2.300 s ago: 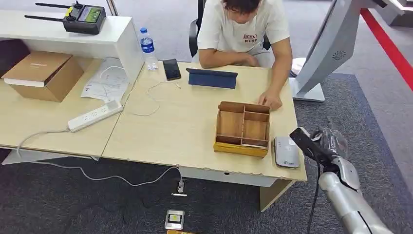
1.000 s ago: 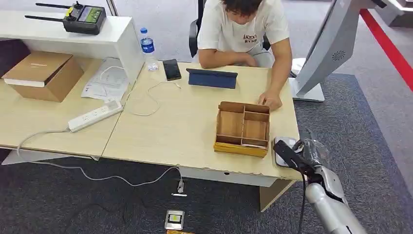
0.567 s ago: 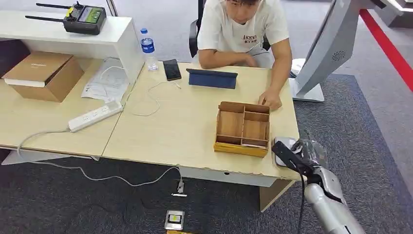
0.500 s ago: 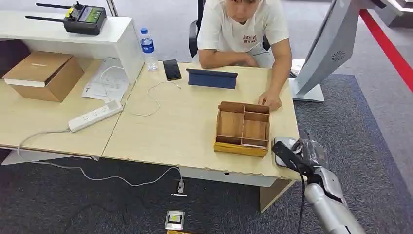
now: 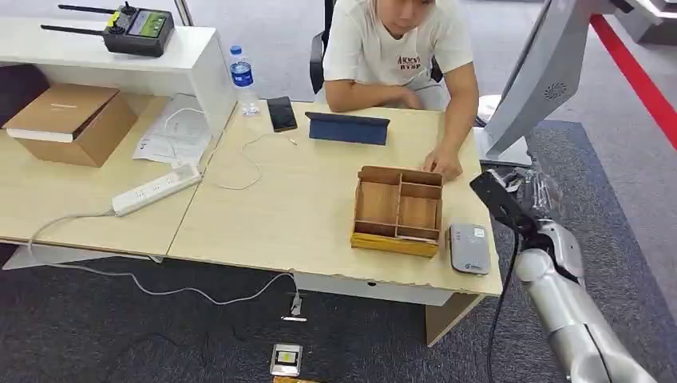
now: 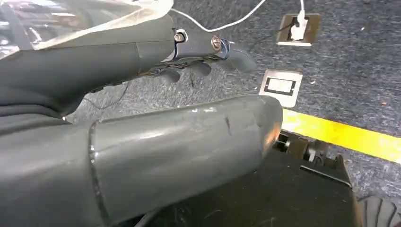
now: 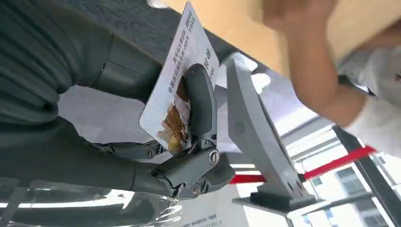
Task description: Pass the card to the sensor for recognition and then transmit it.
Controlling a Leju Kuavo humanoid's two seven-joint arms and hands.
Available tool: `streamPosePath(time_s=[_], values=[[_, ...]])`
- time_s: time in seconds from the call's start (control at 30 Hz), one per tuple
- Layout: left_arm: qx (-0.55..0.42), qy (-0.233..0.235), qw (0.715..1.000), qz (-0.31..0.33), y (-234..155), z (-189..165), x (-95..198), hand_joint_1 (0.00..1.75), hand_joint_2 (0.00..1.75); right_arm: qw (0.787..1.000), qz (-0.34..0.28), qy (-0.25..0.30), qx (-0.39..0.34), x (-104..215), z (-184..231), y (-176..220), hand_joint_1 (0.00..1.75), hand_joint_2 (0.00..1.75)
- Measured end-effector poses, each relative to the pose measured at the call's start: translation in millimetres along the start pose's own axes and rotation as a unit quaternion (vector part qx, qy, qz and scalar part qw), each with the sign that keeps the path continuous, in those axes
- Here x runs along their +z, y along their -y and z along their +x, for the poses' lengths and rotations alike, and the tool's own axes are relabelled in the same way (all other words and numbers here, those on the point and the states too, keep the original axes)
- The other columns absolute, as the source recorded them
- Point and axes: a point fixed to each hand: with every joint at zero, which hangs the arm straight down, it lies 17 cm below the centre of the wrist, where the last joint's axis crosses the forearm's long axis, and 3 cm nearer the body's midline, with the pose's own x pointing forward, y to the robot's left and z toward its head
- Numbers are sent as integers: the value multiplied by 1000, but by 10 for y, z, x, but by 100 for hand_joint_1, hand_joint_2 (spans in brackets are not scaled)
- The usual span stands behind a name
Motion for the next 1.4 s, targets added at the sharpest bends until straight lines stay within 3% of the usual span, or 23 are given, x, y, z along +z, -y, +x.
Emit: streamPosePath(time_s=[0.2, 0.33, 0.63, 0.93, 1.4], values=[[-16, 19, 1000, -4, 17, 64, 4, 0, 0, 998, -63, 26, -12, -403, 273, 722, 175, 175], [-28, 32, 999, -6, 27, 102, 7, 0, 0, 997, -64, 42, -5, -535, 432, 895, 175, 175], [-62, 66, 996, -15, 57, 170, 20, 0, 0, 998, -13, 58, 32, -697, 701, 735, 175, 175], [-77, 73, 994, -20, 74, 149, 27, 0, 0, 996, 47, 39, 57, -823, 897, 528, 175, 175], [-77, 71, 994, -21, 74, 126, 30, 0, 0, 995, 71, 29, 68, -910, 1078, 487, 175, 175]])
